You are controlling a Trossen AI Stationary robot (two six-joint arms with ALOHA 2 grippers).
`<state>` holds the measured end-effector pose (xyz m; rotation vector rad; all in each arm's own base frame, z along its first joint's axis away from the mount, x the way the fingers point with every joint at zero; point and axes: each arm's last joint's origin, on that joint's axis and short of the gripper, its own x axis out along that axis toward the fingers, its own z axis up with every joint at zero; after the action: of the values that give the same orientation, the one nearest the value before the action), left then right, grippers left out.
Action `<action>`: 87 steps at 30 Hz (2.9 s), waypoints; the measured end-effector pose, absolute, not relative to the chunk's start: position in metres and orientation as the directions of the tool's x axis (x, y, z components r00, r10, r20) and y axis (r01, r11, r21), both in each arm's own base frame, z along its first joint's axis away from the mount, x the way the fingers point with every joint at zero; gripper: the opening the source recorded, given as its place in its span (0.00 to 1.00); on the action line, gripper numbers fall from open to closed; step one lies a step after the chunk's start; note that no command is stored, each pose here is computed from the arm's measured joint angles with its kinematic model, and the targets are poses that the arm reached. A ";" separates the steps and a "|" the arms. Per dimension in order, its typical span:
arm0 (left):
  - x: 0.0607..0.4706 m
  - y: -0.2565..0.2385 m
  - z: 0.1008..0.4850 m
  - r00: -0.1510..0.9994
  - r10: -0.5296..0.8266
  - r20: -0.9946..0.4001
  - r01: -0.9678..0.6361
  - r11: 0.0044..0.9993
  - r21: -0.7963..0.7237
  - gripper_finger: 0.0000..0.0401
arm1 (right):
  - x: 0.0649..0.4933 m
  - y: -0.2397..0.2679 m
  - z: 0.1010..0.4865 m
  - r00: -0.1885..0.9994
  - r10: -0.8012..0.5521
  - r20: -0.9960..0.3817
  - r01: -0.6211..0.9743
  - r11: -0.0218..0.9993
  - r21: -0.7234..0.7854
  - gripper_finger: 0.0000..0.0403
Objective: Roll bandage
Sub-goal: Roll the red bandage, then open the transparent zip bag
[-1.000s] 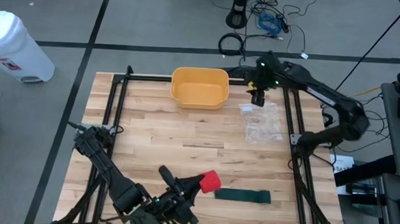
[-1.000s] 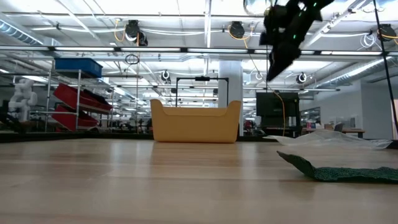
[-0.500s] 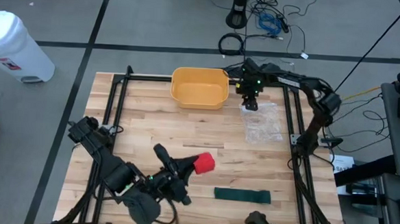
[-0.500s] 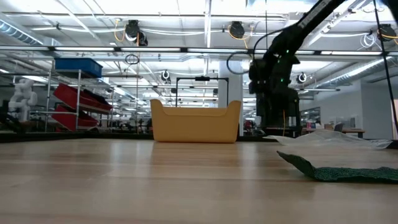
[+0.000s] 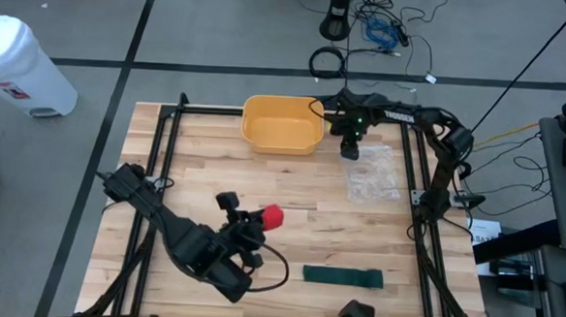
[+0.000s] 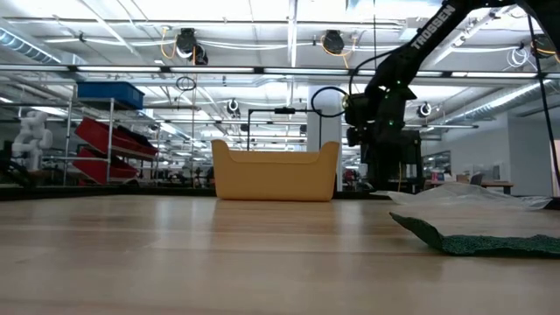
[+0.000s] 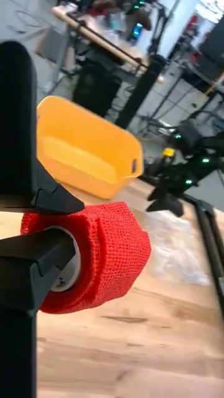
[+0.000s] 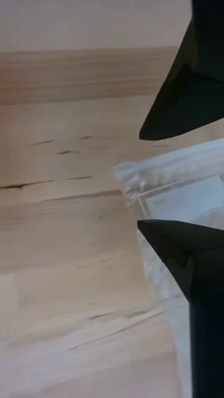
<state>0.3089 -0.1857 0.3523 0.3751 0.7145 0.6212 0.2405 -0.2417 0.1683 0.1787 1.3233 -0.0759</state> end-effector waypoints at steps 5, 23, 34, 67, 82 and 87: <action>0.312 -0.187 0.297 0.548 0.672 -0.498 -0.474 0.740 0.476 0.10 | 0.244 -0.237 0.168 0.241 0.054 -0.969 0.173 0.980 0.097 0.50; 0.281 -0.165 0.131 0.583 0.671 -0.459 -0.633 0.729 0.261 0.10 | 0.251 -0.201 0.207 0.263 0.048 -0.964 0.214 0.971 0.106 0.50; 0.262 -0.152 0.097 0.608 0.642 -0.468 -0.639 0.745 0.192 0.12 | 0.246 -0.173 0.253 0.373 -0.020 -0.928 0.176 0.983 0.049 0.50; 0.241 -0.155 0.188 0.661 0.519 -0.542 -0.497 0.844 0.202 0.54 | 0.232 -0.156 0.259 0.270 0.059 -0.961 0.212 0.970 0.120 0.50; 0.236 -0.139 0.310 0.835 0.457 -0.307 -0.464 0.884 0.055 0.56 | 0.182 -0.202 0.212 0.233 -0.037 -0.972 0.302 0.953 0.036 0.50; 0.245 -0.132 0.331 0.858 0.461 -0.227 -0.450 0.887 0.101 0.56 | 0.157 -0.228 0.211 0.215 -0.143 -0.966 0.417 0.908 -0.041 0.50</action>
<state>0.2447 -0.1318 0.3311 0.0449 0.2497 0.4788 0.1573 -0.2278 0.2115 0.2475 1.3000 -0.3932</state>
